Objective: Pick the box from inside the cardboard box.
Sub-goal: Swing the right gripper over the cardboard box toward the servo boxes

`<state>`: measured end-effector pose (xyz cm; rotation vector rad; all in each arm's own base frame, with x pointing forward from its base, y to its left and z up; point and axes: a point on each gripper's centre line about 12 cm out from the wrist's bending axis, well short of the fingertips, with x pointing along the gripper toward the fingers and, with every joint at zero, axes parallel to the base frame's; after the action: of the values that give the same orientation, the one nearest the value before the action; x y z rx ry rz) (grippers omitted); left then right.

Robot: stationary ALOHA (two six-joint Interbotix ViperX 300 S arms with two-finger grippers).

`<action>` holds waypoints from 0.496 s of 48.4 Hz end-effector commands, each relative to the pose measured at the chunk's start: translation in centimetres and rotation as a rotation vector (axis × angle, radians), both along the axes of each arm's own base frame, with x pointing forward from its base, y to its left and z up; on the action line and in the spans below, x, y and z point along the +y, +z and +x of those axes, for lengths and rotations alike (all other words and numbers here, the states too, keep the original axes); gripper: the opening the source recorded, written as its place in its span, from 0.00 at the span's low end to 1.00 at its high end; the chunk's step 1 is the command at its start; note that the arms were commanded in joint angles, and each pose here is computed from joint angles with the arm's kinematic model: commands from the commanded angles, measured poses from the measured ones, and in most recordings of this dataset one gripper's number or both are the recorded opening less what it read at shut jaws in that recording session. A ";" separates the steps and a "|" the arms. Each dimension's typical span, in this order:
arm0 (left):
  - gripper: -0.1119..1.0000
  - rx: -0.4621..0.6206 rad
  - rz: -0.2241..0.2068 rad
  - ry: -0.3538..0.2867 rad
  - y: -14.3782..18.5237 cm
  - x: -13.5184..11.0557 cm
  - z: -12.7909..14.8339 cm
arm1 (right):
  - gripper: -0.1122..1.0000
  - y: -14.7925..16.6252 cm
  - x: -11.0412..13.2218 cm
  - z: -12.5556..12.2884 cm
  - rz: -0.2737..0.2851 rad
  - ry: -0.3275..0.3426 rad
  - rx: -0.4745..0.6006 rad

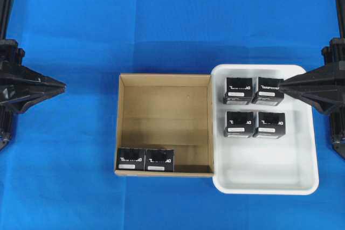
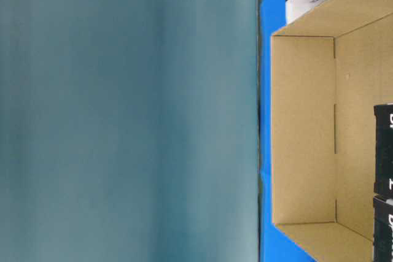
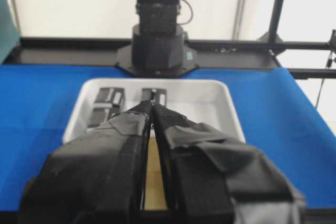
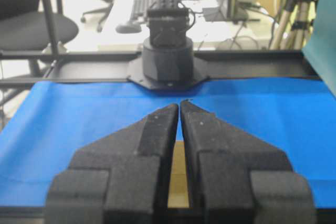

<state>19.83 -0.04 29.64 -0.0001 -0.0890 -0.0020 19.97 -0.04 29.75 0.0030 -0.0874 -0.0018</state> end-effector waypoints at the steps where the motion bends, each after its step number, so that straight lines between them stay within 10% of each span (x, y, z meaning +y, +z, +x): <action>1: 0.23 -0.003 0.020 0.005 0.7 0.1 0.4 | 0.23 0.6 -0.1 0.2 0.027 -0.004 -0.012; 8: 0.11 0.022 0.020 0.005 1.2 0.1 0.5 | 0.14 1.4 -0.4 2.2 0.212 -0.019 0.095; 24: 0.05 0.126 0.019 -0.003 1.4 -0.1 0.6 | 0.14 0.8 1.2 9.8 0.268 0.013 0.553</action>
<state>20.27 -0.02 29.85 0.0152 0.0552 -0.0017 28.05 0.65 30.34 0.2626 0.3997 -0.0123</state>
